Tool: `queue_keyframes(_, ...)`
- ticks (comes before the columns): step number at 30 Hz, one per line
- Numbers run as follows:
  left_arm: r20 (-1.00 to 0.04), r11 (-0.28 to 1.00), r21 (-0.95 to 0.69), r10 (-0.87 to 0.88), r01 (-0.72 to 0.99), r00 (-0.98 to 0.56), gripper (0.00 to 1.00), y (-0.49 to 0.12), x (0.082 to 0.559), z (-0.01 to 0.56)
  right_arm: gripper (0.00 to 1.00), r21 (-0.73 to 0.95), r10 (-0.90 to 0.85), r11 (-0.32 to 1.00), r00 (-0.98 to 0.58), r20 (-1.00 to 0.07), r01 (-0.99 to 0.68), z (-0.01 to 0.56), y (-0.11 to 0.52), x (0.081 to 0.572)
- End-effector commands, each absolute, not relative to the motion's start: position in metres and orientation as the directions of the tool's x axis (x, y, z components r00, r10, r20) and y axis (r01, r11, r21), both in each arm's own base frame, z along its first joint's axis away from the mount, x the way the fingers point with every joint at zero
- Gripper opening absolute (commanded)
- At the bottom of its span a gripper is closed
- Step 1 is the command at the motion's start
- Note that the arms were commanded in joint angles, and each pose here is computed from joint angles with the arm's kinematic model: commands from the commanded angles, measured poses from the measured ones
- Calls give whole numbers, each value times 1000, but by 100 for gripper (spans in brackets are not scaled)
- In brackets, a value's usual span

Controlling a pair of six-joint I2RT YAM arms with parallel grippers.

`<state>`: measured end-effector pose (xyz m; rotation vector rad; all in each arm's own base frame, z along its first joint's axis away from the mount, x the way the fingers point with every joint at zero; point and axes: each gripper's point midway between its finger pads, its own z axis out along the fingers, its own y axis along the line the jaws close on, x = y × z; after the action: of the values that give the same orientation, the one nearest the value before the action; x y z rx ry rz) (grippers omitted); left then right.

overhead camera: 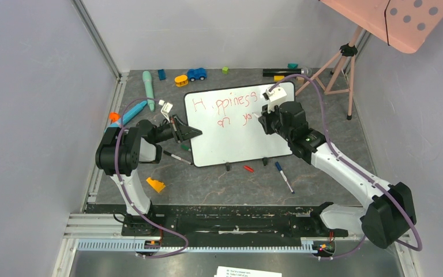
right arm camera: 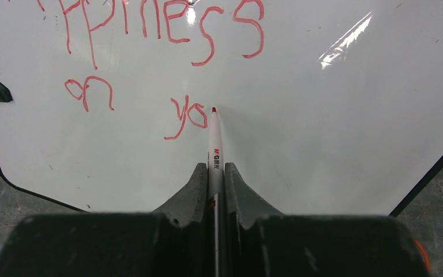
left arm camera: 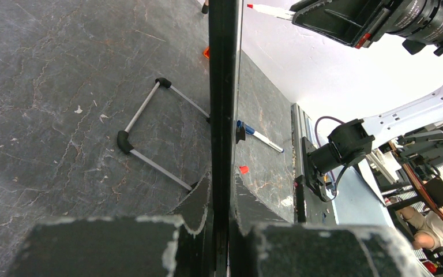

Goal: Write a sentence on the whiteboard

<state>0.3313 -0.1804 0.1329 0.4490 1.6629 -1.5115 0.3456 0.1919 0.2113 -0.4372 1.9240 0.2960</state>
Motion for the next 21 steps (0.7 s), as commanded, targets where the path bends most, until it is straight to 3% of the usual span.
queue_keyframes(1, -846, 236, -526, -244, 817, -474, 2, -177, 336, 142, 0, 10, -142, 906, -326, -935, -424, 219, 194, 352)
queue_keyframes(21, -846, 236, -527, -244, 817, -475, 2, -177, 336, 142, 0, 15, -154, 907, -365, -918, -421, 197, 190, 344)
